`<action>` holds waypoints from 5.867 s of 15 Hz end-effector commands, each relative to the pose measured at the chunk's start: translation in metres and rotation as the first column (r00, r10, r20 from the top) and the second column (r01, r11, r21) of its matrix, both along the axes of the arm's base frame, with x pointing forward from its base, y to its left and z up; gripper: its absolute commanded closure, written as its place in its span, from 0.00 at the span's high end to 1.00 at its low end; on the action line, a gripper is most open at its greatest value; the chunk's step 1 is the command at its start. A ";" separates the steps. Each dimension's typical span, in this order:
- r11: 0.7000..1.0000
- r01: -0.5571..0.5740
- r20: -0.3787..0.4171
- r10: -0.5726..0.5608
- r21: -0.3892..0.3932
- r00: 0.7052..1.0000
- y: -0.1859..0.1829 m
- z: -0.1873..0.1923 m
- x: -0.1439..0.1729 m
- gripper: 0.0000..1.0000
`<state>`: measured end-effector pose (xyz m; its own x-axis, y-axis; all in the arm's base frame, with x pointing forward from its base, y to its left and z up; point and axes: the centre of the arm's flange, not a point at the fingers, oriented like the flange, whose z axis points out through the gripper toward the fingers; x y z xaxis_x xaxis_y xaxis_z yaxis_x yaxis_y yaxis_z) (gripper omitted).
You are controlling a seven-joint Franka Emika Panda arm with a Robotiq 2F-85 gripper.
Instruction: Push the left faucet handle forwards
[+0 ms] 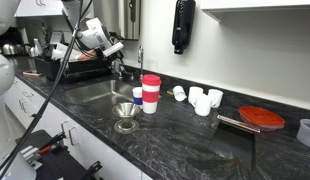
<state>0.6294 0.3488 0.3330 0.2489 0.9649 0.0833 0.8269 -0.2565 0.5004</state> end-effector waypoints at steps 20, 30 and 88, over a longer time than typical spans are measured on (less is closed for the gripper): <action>0.995 -0.073 0.048 0.070 0.074 0.996 -0.017 -0.047 0.094 1.00; 0.994 -0.070 0.037 0.067 0.087 0.997 -0.021 -0.052 0.095 0.23; 0.962 -0.248 0.040 0.245 0.119 0.969 -0.070 -0.067 0.017 0.05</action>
